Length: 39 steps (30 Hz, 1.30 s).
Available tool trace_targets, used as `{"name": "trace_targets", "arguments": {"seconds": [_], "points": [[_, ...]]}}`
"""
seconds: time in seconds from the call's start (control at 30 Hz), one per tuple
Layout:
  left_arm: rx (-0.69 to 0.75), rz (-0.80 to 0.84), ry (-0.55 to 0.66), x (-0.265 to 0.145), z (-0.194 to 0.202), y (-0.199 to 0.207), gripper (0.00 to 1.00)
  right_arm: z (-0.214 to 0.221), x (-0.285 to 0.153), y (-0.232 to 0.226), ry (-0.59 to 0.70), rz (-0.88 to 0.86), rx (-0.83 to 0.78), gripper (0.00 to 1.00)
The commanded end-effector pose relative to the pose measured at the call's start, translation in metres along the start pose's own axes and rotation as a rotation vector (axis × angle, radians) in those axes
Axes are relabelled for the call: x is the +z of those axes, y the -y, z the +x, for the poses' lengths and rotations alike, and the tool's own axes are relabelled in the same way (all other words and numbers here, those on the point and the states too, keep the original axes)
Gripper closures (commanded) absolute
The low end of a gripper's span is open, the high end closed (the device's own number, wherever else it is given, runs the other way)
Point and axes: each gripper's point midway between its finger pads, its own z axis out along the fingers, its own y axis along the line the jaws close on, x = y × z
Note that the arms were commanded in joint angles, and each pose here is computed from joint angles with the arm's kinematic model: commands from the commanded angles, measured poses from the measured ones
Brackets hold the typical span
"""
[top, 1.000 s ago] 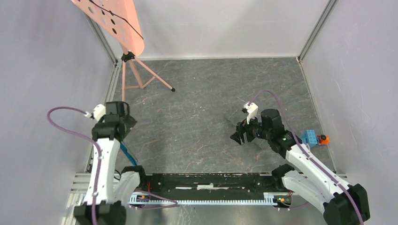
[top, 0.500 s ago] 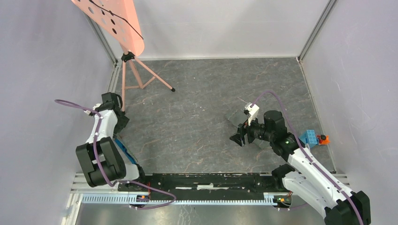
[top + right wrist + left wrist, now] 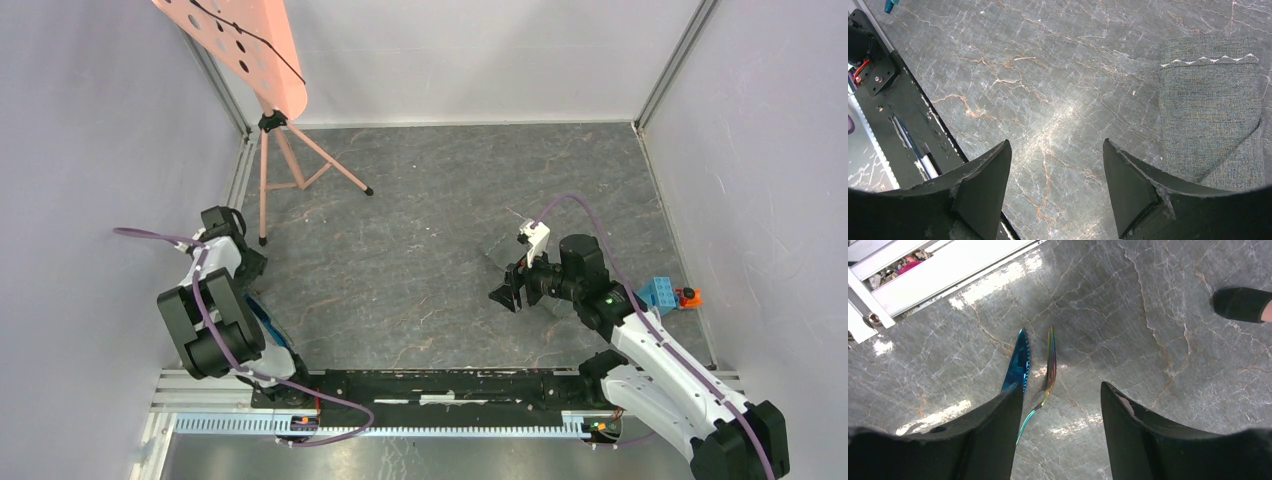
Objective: Fold the napkin into a case and place the utensils inside
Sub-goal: Pick up the fork from the corner of the board.
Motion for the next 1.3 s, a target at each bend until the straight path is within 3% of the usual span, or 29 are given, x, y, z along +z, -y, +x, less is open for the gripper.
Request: {"name": "trace_targets", "arguments": {"seconds": [0.0, 0.5, 0.67, 0.83, 0.93, 1.1, 1.27], "points": [[0.033, 0.105, 0.047, 0.004, -0.015, 0.016, 0.38, -0.015, 0.0, -0.004, 0.035, -0.017, -0.025, 0.27], [0.064, 0.114, -0.011, 0.015, 0.001, 0.016, 0.55, -0.015, 0.0, -0.002, 0.034, -0.004, -0.017, 0.28], [0.077, 0.119, -0.021, 0.013, 0.0, 0.017, 0.75, -0.014, 0.0, 0.0, 0.032, 0.006, -0.017, 0.28], [0.074, 0.176, 0.001, 0.0, -0.002, 0.026, 0.88, -0.015, -0.001, 0.015, 0.024, 0.085, -0.054, 0.3], [0.064, 0.223, -0.018, -0.012, 0.004, 0.036, 0.97, -0.016, -0.002, 0.022, 0.021, 0.127, -0.061, 0.29], [0.002, 0.206, -0.083, -0.049, 0.027, 0.047, 0.98, -0.023, 0.004, 0.02, 0.046, 0.141, -0.103, 0.28], [-0.021, 0.324, -0.224, -0.11, 0.087, 0.076, 0.98, -0.031, 0.022, -0.014, 0.053, 0.08, -0.302, 0.2]]}}
